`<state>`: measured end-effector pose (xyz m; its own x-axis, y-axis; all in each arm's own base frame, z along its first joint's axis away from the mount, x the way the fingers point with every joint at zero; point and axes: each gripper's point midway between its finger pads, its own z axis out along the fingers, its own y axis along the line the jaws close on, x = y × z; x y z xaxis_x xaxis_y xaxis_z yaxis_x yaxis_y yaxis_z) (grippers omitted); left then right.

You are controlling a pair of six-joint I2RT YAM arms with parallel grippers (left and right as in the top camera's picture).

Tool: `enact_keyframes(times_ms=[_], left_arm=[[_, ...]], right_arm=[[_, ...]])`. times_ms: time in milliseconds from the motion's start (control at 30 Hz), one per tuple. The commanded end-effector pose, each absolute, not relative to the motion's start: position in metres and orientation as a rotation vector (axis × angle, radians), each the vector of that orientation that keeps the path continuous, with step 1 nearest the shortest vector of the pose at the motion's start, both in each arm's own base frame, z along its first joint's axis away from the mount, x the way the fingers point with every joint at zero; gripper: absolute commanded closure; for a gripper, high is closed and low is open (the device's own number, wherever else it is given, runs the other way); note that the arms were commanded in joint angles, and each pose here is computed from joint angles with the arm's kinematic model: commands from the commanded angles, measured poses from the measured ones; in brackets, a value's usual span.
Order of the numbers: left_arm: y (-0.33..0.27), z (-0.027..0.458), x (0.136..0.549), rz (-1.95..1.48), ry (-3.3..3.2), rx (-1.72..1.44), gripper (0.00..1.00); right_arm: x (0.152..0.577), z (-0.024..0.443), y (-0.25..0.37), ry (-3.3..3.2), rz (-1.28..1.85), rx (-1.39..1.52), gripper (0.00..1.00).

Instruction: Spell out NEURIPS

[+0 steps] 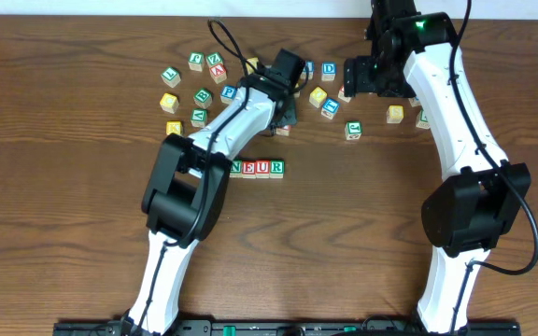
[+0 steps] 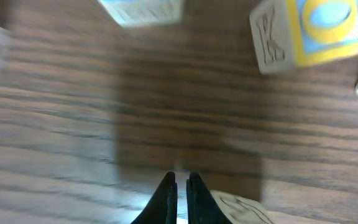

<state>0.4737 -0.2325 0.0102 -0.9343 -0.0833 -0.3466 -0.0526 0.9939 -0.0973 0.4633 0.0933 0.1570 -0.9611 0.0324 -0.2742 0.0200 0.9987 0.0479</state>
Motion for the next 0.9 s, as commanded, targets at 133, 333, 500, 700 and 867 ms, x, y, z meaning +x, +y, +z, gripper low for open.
enact_keyframes(times_ms=[133, 333, 500, 700, 867], left_arm=[[-0.255, 0.009, 0.470, -0.280, 2.800, 0.048, 0.92], [-0.267, 0.010, 0.464, -0.365, 2.807, 0.191, 0.92], [-0.284, 0.014, 0.457, -0.497, 2.801, 0.296, 0.92], [-0.274, 0.029, 0.466, -0.503, 2.772, 0.268, 0.92], [-0.250, 0.074, 0.480, -0.516, 2.704, 0.202, 0.92]], right_arm=[[0.469, 0.157, 0.073, 2.857, 0.019, 0.077, 0.11], [0.470, 0.157, 0.066, 2.861, 0.069, 0.111, 0.11], [0.470, 0.157, 0.066, 2.863, 0.099, 0.093, 0.10], [0.470, 0.157, 0.075, 2.861, 0.158, 0.022, 0.10], [0.475, 0.160, 0.082, 2.839, 0.209, -0.014, 0.11]])
